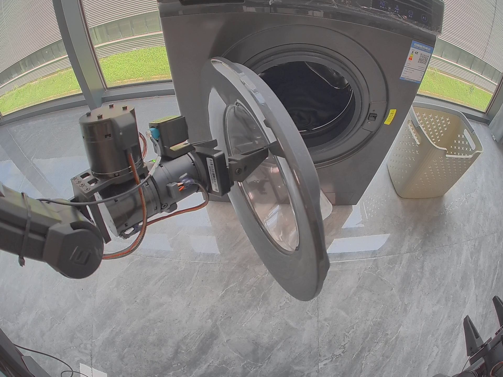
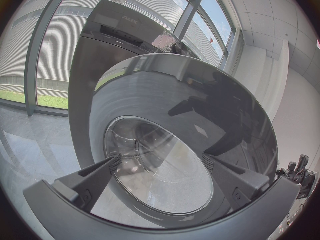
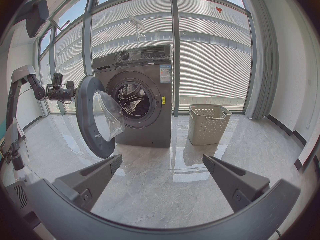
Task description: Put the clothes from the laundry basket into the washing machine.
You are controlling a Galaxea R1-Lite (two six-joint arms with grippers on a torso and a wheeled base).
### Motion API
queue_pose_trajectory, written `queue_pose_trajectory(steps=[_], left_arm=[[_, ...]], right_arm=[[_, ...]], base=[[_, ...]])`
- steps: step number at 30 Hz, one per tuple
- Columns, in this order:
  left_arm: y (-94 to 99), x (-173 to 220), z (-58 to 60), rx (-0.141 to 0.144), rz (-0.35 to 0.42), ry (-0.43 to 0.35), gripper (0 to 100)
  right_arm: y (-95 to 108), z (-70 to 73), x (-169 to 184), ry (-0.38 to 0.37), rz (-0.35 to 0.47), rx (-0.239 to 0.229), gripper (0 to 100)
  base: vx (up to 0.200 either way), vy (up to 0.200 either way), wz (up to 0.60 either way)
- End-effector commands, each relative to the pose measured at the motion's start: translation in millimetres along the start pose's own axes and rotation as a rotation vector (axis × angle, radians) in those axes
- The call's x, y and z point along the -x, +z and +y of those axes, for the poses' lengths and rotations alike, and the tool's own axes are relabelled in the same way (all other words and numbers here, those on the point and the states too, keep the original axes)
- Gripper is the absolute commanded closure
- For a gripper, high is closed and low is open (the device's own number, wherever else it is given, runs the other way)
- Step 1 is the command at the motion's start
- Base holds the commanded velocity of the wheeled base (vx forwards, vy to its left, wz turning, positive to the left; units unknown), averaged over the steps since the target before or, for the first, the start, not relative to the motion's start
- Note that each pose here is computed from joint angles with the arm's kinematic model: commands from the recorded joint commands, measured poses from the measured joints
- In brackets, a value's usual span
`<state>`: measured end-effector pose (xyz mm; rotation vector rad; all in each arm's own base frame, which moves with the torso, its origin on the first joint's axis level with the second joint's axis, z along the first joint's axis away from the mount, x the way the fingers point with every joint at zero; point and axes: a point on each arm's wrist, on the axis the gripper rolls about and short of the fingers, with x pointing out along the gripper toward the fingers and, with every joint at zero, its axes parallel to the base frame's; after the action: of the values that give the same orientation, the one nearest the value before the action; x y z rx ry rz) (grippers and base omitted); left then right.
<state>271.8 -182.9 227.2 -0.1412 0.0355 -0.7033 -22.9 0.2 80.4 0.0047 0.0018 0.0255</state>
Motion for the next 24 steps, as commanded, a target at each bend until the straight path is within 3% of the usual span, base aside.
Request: queue_pose_trajectory(steps=[1, 12, 16, 17, 19, 24], left_arm=[[-5.5, -16.3, -2.5, 0.001, 0.007, -0.004, 0], [-5.0, -47.0, -4.6, 0.0, -0.031, -0.001, 0], [0.9, -57.8, -3.8, 0.035, -0.071, 0.025, 0], [6.7, -63.5, -3.7, 0.063, -0.1, 0.037, 0], [11.8, -70.6, -3.2, 0.09, -0.131, 0.054, 0], [19.0, -83.5, 3.7, 0.123, -0.184, 0.105, 0]], right_arm=[[-5.3, 0.0, -0.1, 0.001, 0.001, 0.0, 0], [-5.3, 0.0, -0.1, 0.001, 0.001, 0.0, 0], [-5.3, 0.0, -0.1, 0.001, 0.001, 0.0, 0], [-5.3, 0.0, -0.1, 0.001, 0.001, 0.0, 0], [-5.3, 0.0, -0.1, 0.001, 0.001, 0.0, 0], [-5.3, 0.0, -0.1, 0.001, 0.001, -0.001, 0]], base=[[0.0, 0.0, 0.0], [0.0, 0.0, 0.0], [0.0, 0.0, 0.0], [0.0, 0.0, 0.0], [0.0, 0.0, 0.0], [0.0, 0.0, 0.0]])
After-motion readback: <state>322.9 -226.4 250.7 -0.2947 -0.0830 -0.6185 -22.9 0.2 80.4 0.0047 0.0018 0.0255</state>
